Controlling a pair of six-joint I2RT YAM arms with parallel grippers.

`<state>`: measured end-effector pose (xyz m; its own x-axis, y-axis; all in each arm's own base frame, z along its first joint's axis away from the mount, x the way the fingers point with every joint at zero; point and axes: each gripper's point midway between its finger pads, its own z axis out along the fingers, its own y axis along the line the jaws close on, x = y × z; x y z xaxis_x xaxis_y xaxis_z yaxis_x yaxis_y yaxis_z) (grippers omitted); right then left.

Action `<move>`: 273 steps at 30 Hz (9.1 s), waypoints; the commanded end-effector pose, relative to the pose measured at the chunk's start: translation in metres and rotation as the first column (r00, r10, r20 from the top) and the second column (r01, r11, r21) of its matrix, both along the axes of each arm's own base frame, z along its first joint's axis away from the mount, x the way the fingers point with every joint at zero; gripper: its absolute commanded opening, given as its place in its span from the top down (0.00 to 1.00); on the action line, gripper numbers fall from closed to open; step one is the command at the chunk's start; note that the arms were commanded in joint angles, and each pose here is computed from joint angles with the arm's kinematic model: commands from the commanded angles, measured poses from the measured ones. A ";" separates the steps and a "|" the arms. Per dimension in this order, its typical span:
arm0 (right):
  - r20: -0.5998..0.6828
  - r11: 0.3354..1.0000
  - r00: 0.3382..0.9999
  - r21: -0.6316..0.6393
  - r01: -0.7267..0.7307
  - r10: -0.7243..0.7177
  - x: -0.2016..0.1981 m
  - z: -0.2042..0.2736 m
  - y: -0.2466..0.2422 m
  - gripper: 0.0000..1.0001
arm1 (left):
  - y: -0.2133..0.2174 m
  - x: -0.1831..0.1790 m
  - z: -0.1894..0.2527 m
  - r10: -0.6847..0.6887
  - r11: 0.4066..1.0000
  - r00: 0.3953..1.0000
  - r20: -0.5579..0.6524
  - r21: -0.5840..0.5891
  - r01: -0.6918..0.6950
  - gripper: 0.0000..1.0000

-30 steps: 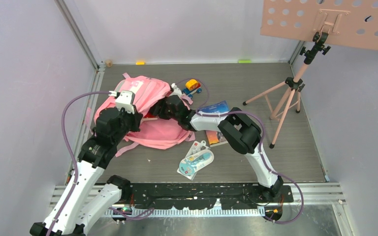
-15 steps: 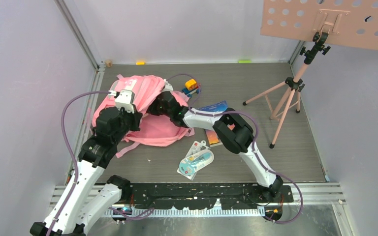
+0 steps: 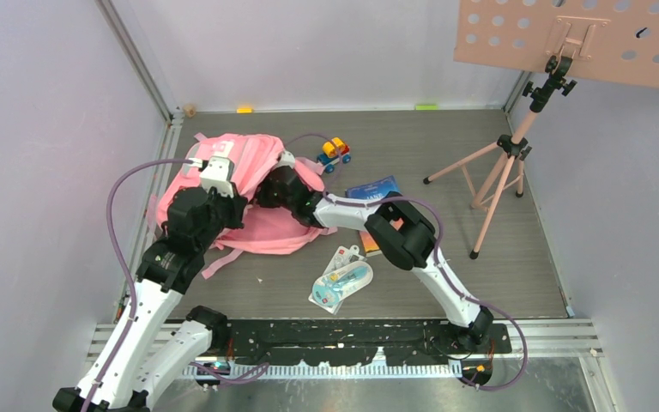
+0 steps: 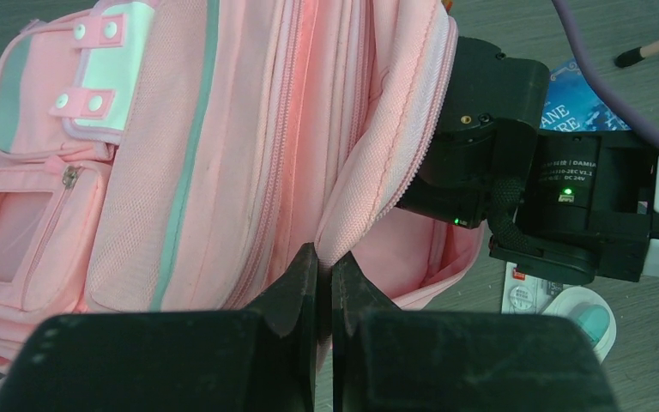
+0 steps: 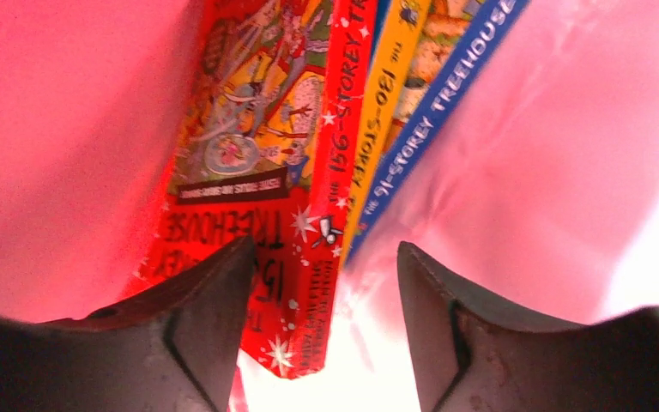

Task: Pack the student bag
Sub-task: Place the book in the student bag, then pick up the book from the center of the board.

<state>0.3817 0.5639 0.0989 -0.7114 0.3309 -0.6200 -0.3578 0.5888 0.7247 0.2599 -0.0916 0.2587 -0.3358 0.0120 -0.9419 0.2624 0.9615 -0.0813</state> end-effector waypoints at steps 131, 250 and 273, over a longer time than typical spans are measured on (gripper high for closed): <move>0.348 0.837 0.889 0.544 0.065 -0.296 -0.101 0.348 -0.308 0.99 | -0.170 0.028 0.007 -0.318 0.259 0.938 -0.137 -0.964 -0.053 0.03; 0.363 0.842 0.852 0.250 -0.478 0.376 -0.143 0.263 -0.218 0.88 | -0.134 -0.098 0.191 -0.637 0.528 0.587 0.499 -0.272 0.805 1.00; 0.574 0.806 0.779 0.320 -0.498 0.253 -0.180 0.322 -0.252 1.00 | -0.144 -0.063 0.100 -0.633 0.608 0.736 0.241 -0.433 0.665 0.00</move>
<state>0.2215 0.3246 0.3456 -0.6385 0.2744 -0.7190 -0.7207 0.1146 0.6837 0.2026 -0.2287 0.3602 -0.3567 -0.2341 -0.9044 0.8027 0.4185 -0.4249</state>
